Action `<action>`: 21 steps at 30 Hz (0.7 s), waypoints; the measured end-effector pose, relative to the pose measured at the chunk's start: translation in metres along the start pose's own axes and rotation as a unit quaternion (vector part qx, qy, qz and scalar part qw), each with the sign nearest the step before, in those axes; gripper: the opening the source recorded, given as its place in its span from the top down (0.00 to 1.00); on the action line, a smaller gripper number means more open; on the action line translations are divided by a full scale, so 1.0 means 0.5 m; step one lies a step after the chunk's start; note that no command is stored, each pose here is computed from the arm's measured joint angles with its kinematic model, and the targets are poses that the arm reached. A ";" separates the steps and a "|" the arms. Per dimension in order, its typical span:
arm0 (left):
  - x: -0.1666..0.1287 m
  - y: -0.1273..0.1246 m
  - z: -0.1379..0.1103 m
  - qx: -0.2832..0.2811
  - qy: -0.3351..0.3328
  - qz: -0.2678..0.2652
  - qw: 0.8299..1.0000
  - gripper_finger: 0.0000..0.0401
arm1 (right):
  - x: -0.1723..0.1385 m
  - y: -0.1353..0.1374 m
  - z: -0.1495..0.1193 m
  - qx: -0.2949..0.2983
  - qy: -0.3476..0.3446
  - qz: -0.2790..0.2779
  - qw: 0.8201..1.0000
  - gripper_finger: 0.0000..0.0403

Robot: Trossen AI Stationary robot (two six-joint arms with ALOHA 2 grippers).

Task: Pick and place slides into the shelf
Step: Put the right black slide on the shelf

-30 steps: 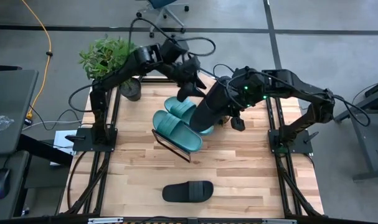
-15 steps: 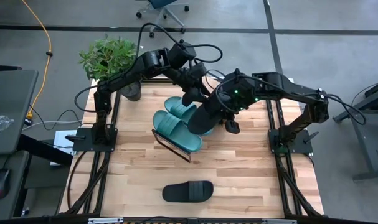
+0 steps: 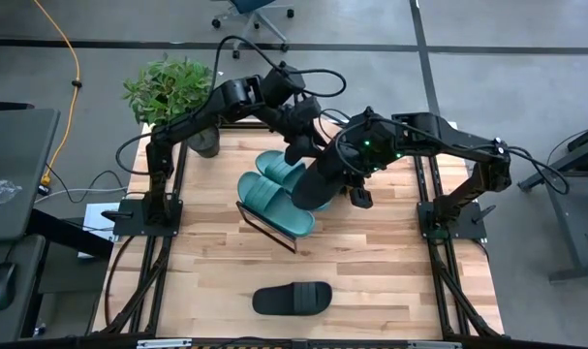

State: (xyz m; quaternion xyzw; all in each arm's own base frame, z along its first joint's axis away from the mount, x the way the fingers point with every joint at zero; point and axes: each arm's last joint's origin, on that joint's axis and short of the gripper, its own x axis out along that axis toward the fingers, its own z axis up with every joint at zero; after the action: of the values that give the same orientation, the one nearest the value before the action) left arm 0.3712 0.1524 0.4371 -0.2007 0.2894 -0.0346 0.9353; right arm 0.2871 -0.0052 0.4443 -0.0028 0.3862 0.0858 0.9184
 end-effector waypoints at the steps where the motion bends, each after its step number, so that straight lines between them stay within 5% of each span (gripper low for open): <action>1: 0.000 0.001 0.000 0.000 0.000 0.001 1.000 0.46 | 0.000 0.000 0.000 -0.003 -0.001 0.000 1.000 1.00; 21: -0.002 0.004 -0.001 -0.003 0.001 0.004 1.000 0.51 | 0.000 0.000 0.003 -0.017 -0.008 0.000 1.000 1.00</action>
State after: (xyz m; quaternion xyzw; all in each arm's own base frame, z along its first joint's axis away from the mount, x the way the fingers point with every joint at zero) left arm 0.3700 0.1545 0.4367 -0.2026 0.2915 -0.0304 0.9344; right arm 0.2879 -0.0052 0.4454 -0.0177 0.3777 0.0927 0.9211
